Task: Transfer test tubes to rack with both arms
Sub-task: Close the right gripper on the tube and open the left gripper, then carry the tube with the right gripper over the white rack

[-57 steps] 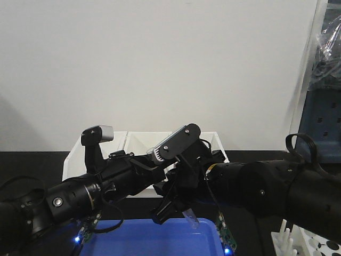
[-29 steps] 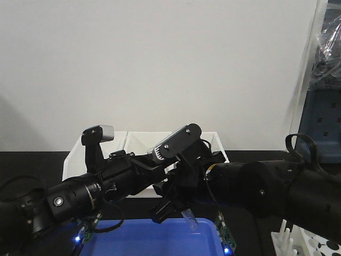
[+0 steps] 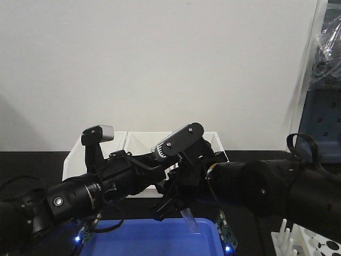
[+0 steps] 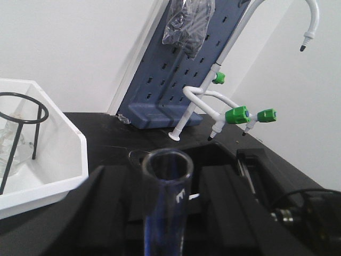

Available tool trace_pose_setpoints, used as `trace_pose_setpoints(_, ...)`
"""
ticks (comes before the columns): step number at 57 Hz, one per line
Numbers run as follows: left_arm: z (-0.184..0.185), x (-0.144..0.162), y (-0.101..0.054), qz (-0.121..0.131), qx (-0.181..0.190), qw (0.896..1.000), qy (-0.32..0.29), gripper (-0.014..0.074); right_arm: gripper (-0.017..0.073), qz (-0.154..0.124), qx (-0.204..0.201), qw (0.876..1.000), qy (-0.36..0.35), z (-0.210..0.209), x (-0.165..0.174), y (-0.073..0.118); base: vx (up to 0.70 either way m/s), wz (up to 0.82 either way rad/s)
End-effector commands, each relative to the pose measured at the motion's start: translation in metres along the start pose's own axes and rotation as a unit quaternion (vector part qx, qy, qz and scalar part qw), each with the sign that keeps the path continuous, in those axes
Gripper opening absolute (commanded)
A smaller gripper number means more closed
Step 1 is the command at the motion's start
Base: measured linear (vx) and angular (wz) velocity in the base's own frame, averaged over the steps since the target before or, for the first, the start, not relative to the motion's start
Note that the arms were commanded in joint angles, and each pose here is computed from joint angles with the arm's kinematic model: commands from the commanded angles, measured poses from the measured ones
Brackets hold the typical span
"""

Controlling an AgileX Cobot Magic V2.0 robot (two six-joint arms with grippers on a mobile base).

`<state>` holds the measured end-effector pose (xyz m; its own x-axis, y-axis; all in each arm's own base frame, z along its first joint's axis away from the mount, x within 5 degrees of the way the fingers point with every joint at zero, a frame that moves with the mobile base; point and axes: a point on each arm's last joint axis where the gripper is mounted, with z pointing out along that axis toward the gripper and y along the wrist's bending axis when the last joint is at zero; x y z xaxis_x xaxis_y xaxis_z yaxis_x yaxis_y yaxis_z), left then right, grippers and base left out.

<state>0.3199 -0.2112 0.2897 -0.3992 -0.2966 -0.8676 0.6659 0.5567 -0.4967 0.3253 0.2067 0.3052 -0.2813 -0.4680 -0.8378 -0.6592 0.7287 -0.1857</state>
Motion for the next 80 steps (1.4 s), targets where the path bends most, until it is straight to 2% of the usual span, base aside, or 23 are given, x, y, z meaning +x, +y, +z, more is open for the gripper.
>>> trace_pose_setpoints(1, -0.005, -0.027, -0.022, -0.002, 0.051, 0.997, -0.055, 0.0514, -0.001, 0.003, 0.028, 0.997, -0.069, -0.018, -0.025, -0.009, 0.0, 0.0)
trace_pose_setpoints(10, -0.005, -0.026, -0.022, 0.003, 0.049, 0.997, -0.054, 0.0517, -0.001, 0.001, 0.033, 0.997, -0.074, -0.018, -0.026, -0.011, 0.0, 0.0)
trace_pose_setpoints(16, -0.005, -0.026, -0.021, 0.004, 0.043, 0.998, -0.052, 0.0517, -0.001, 0.01, 0.043, 0.996, -0.073, -0.019, -0.024, -0.019, 0.0, 0.0)
trace_pose_setpoints(25, -0.007, -0.03, -0.017, 0.005, 0.041, 0.997, -0.058, 0.0517, -0.001, 0.049, 0.075, 0.994, -0.069, -0.022, -0.016, -0.047, 0.0, 0.0)
trace_pose_setpoints(43, -0.015, -0.04, 0.0, 0.006, 0.016, 0.997, -0.072, 0.0517, -0.0009, 0.088, 0.155, 0.981, -0.076, -0.043, -0.001, -0.105, 0.0, 0.0)
trace_pose_setpoints(46, -0.016, -0.041, 0.004, 0.006, 0.011, 0.997, -0.074, 0.0517, -0.0009, 0.102, 0.171, 0.976, -0.088, -0.054, -0.001, -0.114, 0.0, 0.0)
trace_pose_setpoints(53, -0.019, -0.045, 0.009, 0.007, 0.002, 0.997, -0.079, 0.0517, -0.0009, 0.105, 0.222, 0.96, -0.134, -0.089, 0.001, -0.126, 0.0, 0.0)
trace_pose_setpoints(60, -0.02, -0.046, 0.012, 0.007, -0.004, 0.997, -0.079, 0.0517, -0.0009, 0.118, 0.281, 0.939, -0.16, -0.127, 0.026, -0.132, 0.0, 0.0)
trace_pose_setpoints(66, -0.02, -0.045, 0.013, 0.006, -0.009, 0.997, -0.077, 0.0517, -0.0009, 0.143, 0.325, 0.918, -0.178, -0.148, 0.055, -0.128, 0.0, 0.0)
trace_pose_setpoints(73, -0.02, -0.044, 0.014, 0.006, -0.016, 0.997, -0.073, 0.0517, -0.0008, 0.173, 0.361, 0.895, -0.196, -0.153, 0.085, -0.12, 0.0, 0.0)
trace_pose_setpoints(80, -0.019, -0.043, 0.017, 0.005, -0.029, 0.997, -0.067, 0.0517, -0.0008, 0.181, 0.375, 0.89, -0.188, -0.148, 0.111, -0.111, 0.0, 0.0)
